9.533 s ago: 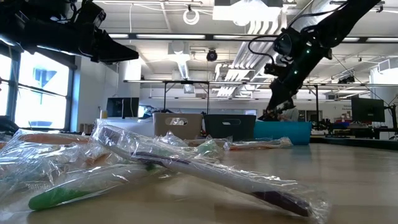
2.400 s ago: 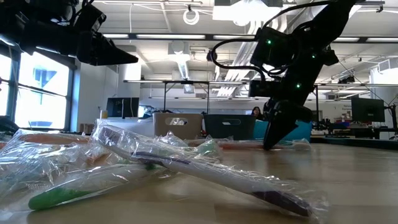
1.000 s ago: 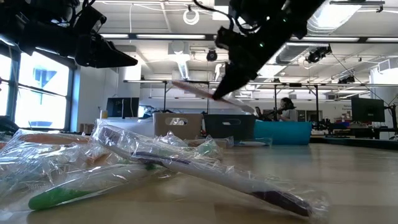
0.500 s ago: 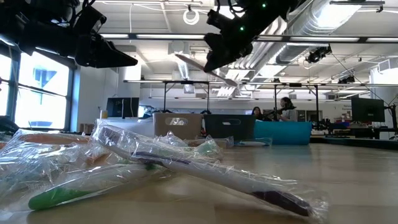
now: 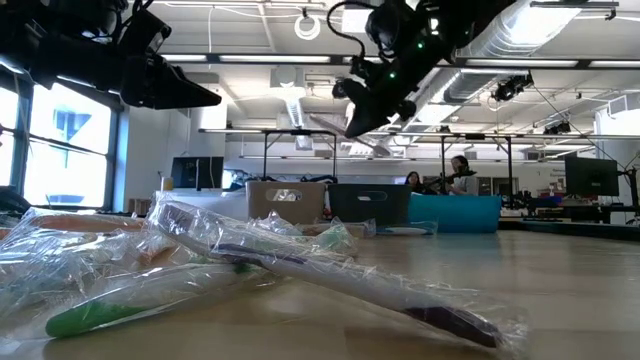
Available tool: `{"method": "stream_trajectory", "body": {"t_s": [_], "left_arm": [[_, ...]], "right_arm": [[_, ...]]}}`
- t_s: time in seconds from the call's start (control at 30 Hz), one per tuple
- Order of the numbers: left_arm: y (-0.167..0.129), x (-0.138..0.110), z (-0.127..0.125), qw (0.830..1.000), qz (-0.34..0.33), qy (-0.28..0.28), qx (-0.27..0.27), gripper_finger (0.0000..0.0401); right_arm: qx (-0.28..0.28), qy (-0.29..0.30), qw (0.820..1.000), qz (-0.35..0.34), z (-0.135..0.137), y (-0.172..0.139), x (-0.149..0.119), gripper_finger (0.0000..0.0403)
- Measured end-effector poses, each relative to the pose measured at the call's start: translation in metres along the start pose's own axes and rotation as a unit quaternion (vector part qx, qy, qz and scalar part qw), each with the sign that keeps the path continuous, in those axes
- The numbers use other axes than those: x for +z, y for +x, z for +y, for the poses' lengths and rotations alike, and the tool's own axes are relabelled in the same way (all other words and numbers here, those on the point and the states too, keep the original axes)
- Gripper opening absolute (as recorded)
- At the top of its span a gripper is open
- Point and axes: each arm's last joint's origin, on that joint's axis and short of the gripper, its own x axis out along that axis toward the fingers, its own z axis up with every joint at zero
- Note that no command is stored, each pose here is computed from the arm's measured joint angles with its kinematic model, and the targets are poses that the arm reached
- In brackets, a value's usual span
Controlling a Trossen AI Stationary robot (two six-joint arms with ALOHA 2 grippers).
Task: Pick & Place Toothbrushes
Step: Put the orange toothbrush into the dark green bin
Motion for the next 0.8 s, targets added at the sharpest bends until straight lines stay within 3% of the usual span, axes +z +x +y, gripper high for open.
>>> {"method": "stream_trajectory", "body": {"t_s": [0.23, 0.8], "left_arm": [[0.0, 0.0, 0.0, 1.0, 0.0, 0.004, 0.0, 0.0171], [0.0, 0.0, 0.0, 1.0, 0.0, 0.004, 0.0, 0.0171]], "right_arm": [[0.003, 0.078, 0.997, 0.017, -0.034, 0.016, -0.006, 0.0012], [0.016, 0.156, 0.987, 0.033, -0.045, 0.062, -0.051, 0.0012]]}}
